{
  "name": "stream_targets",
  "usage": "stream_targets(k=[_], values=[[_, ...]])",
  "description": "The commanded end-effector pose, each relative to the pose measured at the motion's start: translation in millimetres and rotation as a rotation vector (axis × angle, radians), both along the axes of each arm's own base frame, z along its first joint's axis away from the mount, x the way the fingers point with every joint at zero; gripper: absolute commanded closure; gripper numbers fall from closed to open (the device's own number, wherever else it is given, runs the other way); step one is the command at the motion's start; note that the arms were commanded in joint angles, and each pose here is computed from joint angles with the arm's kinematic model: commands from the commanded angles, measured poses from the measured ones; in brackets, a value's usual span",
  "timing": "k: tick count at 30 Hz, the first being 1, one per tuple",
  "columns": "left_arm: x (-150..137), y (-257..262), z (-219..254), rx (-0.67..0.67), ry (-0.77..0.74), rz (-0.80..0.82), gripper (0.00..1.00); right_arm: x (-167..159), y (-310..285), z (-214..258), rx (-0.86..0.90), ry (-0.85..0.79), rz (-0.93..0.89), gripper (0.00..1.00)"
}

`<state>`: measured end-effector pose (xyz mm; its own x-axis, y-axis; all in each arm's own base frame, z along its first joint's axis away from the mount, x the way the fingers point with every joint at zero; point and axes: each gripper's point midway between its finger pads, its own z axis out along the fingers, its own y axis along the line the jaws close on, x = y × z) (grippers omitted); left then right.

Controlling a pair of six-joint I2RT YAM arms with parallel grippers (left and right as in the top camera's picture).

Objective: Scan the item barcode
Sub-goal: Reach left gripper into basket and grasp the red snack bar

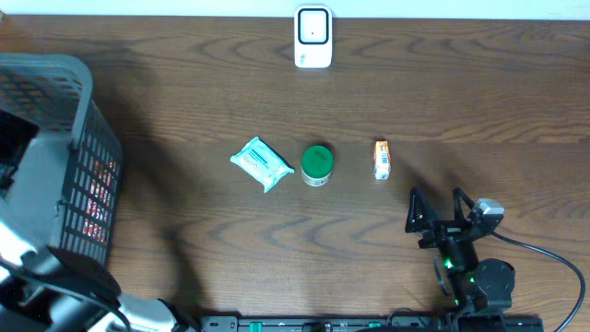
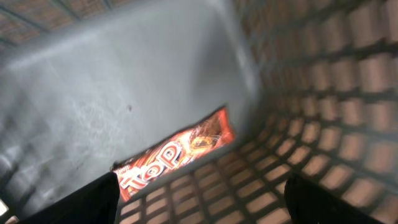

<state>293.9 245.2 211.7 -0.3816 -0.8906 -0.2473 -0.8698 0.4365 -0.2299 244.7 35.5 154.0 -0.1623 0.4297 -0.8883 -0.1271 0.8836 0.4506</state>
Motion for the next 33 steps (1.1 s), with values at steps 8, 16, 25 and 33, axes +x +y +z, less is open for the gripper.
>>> stream_targets(k=[8, 16, 25, 33], values=[[-11.8, -26.5, -76.3, -0.165, 0.225, -0.428, 0.14, -0.3, 0.8, -0.7, 0.006, 0.002, 0.002, 0.01], [-26.2, -29.2, -112.1, -0.167, 0.306, -0.558, 0.14, -0.3, 0.8, -0.7, 0.006, 0.002, 0.002, 0.01], [-23.2, -26.5, -143.4, -0.138, 0.288, -0.556, 0.14, -0.3, 0.8, -0.7, 0.006, 0.002, 0.002, 0.01], [-31.2, -33.7, -172.9, -0.151, 0.296, -0.556, 0.14, -0.3, 0.8, -0.7, 0.006, 0.002, 0.002, 0.01]])
